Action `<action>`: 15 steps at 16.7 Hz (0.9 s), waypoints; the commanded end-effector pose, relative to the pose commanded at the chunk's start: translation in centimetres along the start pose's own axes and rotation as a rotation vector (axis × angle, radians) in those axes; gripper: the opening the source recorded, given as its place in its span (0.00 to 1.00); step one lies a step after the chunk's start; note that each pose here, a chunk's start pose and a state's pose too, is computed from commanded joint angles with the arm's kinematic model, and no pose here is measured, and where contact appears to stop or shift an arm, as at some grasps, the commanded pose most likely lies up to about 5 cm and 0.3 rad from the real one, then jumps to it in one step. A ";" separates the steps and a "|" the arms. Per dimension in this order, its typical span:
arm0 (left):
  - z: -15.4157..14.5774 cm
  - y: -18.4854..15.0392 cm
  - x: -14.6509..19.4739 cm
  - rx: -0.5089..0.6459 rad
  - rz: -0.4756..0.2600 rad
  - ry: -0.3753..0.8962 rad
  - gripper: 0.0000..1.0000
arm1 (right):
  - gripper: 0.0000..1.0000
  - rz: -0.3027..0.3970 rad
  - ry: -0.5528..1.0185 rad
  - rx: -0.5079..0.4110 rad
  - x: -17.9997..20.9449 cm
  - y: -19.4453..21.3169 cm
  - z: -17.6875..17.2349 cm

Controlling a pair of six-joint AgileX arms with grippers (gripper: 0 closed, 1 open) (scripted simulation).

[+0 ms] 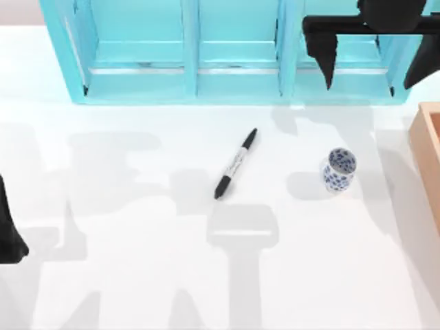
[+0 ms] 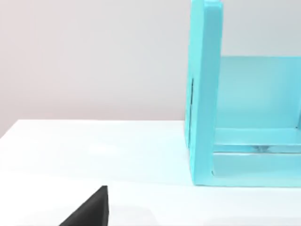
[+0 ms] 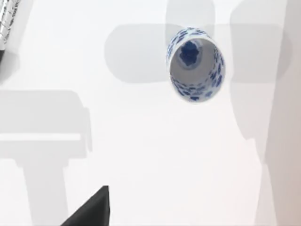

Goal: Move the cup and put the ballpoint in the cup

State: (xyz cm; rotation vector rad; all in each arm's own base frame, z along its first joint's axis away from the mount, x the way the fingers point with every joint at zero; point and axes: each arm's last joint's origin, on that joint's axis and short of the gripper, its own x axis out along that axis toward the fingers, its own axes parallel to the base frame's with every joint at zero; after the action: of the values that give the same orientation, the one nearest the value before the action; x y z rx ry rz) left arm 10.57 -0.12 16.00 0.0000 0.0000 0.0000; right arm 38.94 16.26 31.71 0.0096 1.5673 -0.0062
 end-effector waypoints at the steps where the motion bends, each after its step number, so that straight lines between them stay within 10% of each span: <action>1: 0.0 0.0 0.0 0.000 0.000 0.000 1.00 | 1.00 0.000 0.001 0.001 0.1 0.1 0.0; 15: 0.0 0.0 0.0 0.000 0.000 0.000 1.00 | 1.00 0.194 -0.056 0.425 11.9 9.9 1.6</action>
State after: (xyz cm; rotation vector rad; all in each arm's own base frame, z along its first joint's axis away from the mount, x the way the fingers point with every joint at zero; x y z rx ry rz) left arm 10.57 -0.12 16.00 0.0000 0.0000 0.0000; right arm 40.69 26.17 19.79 0.4904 1.4791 -0.1852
